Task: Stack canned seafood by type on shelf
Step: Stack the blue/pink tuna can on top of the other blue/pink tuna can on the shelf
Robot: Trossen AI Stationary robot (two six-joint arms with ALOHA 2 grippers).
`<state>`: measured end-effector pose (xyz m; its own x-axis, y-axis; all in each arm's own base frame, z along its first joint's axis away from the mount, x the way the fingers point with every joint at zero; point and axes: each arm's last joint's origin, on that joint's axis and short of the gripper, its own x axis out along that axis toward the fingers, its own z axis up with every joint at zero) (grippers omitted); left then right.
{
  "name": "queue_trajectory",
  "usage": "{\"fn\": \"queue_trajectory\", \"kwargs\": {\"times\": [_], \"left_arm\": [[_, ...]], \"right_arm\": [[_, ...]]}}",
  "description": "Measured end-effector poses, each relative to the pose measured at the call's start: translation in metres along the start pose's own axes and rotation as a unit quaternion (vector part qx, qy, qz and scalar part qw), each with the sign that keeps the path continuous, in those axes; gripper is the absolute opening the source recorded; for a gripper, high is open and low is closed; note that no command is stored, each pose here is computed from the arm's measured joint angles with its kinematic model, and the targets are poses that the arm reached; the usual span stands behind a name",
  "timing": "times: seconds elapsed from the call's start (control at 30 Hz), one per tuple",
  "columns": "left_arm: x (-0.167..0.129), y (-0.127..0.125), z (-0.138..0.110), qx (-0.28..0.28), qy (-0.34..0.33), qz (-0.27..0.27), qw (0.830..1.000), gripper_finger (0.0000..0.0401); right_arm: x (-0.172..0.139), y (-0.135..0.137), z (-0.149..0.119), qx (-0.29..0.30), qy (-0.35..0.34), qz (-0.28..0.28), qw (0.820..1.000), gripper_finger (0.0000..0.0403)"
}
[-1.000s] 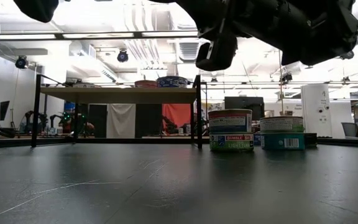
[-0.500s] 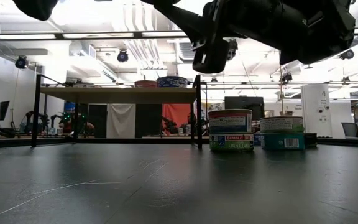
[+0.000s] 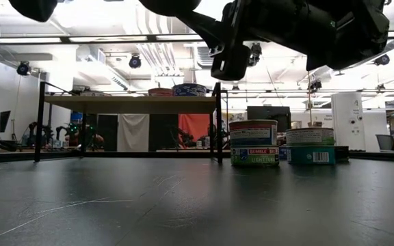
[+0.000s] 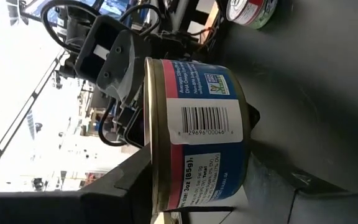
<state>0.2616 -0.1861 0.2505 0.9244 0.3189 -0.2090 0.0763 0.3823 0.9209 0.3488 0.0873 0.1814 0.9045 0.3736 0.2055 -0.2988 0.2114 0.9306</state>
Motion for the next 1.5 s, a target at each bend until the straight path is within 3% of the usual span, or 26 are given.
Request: {"fn": "queue_trajectory", "kwargs": {"times": [0.37,0.63,0.77,0.87,0.93,1.0,1.07,1.2,1.27,1.37,1.43,1.5], "left_arm": [[-0.002,-0.001,-0.003,-0.043,0.018,0.012,0.999,0.0178],[-0.008,0.006,-0.007,-0.076,0.072,0.071,0.992,0.0178],[-0.014,0.013,-0.009,-0.109,0.059,0.062,0.990,0.0178],[-0.021,0.010,-0.013,-0.135,0.025,0.019,0.990,0.0178],[-0.026,0.006,-0.015,-0.148,-0.013,-0.023,0.989,0.0178],[-0.029,0.001,-0.020,-0.166,-0.043,-0.053,0.984,0.0178],[-0.032,-0.002,-0.023,-0.196,-0.070,-0.064,0.976,0.0178],[-0.036,-0.011,-0.030,-0.229,-0.095,-0.058,0.967,0.0178],[-0.037,-0.018,-0.036,-0.238,-0.093,-0.062,0.965,0.0178],[-0.039,-0.024,-0.040,-0.269,-0.091,-0.072,0.956,0.0178],[-0.038,-0.028,-0.041,-0.286,-0.087,-0.075,0.951,0.0178],[-0.037,-0.033,-0.043,-0.288,-0.086,-0.076,0.951,0.0178]], "right_arm": [[0.000,0.000,-0.001,-0.027,0.010,0.003,1.000,0.0347],[-0.001,-0.001,-0.004,-0.055,0.040,0.002,0.998,0.0363],[-0.001,0.001,-0.005,-0.123,0.073,0.011,0.990,0.0364],[-0.001,0.006,-0.009,-0.204,0.090,0.000,0.975,0.0364],[-0.001,0.008,-0.014,-0.260,0.106,-0.036,0.959,0.0364],[-0.001,0.013,-0.020,-0.317,0.115,-0.095,0.937,0.0364],[0.002,0.019,-0.026,-0.382,0.111,-0.177,0.900,0.0364],[0.008,0.043,-0.045,-0.524,0.087,-0.330,0.780,0.0364],[0.011,0.059,-0.056,-0.584,0.067,-0.375,0.717,0.0364],[0.019,0.081,-0.071,-0.654,0.042,-0.400,0.641,0.0364],[0.024,0.092,-0.075,-0.683,0.040,-0.406,0.606,0.0364],[0.031,0.097,-0.074,-0.688,0.042,-0.395,0.607,0.0364]]}}
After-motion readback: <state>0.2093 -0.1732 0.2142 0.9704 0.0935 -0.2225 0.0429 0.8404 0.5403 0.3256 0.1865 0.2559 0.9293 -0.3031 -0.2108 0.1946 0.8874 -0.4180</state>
